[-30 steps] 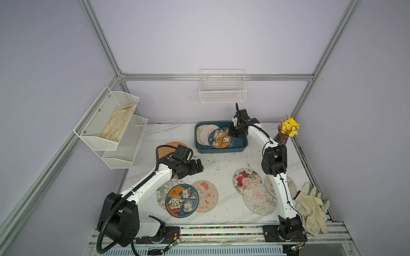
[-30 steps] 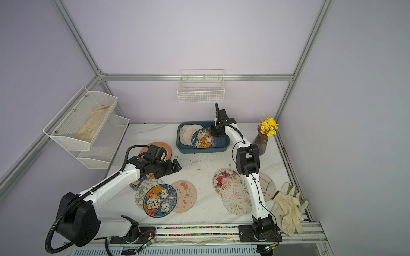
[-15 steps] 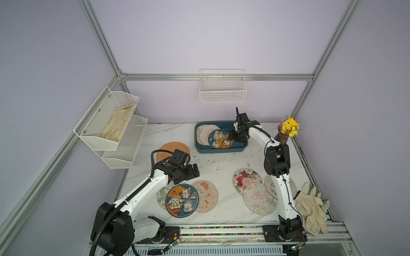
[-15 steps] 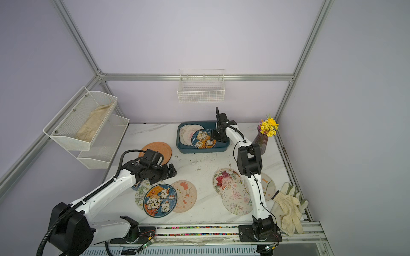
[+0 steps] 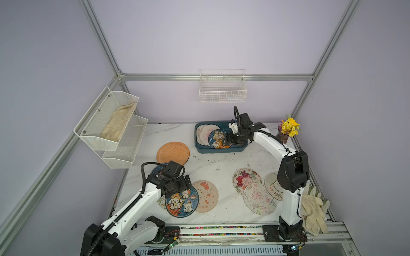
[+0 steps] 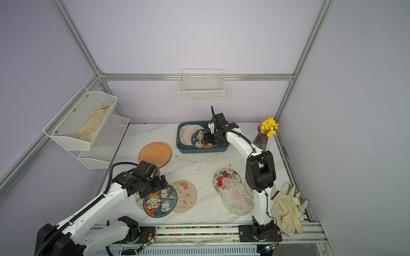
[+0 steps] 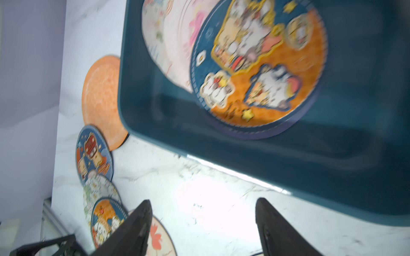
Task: Put the coasters into the storage box
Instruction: Place the coaster in the storage box, then pick up the coaster from the center of the board.
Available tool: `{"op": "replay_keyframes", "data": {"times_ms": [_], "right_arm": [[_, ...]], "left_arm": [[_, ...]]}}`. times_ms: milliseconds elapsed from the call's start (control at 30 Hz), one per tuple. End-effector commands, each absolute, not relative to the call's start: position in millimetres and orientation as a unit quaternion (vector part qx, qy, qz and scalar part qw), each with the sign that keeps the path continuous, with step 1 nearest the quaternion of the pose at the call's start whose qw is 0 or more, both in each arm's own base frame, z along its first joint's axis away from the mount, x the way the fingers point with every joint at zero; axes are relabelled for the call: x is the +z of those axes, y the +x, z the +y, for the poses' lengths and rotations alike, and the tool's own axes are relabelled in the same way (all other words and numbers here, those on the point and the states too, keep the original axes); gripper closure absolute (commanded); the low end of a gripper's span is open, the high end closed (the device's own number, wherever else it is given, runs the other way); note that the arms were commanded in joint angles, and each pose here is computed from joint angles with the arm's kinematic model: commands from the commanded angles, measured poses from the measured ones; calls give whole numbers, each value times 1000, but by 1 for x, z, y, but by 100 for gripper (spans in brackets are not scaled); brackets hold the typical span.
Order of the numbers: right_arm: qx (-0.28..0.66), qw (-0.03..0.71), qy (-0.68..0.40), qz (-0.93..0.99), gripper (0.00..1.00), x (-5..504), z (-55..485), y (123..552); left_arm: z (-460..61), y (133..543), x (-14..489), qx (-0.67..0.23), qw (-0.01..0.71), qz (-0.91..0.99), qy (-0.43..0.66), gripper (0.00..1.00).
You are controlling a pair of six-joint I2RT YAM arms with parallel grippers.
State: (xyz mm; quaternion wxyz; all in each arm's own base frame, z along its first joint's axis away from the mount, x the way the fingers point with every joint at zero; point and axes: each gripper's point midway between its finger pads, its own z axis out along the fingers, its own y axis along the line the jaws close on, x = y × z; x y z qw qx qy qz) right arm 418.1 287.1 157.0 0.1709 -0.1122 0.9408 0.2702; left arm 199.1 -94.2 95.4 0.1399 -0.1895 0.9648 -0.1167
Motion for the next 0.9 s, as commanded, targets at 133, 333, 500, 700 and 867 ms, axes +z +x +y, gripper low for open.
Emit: {"op": "replay_keyframes", "data": {"times_ms": [133, 333, 500, 700, 867], "right_arm": [[314, 109, -195, 923, 25, 136, 356, 329], [314, 89, -250, 912, 25, 120, 387, 282], [318, 73, -286, 901, 25, 112, 410, 250], [315, 59, -312, 895, 25, 101, 430, 225], [312, 54, -327, 890, 25, 97, 442, 213]], "left_arm": [[-73, 173, 73, -91, 126, 957, -244, 0], [-66, 160, 60, -81, 117, 949, -280, 1], [-58, 159, 60, -64, 124, 945, -295, 1], [-51, 151, 53, -35, 117, 942, -313, 1], [-50, 142, 42, -42, 120, 933, -338, 0]]}}
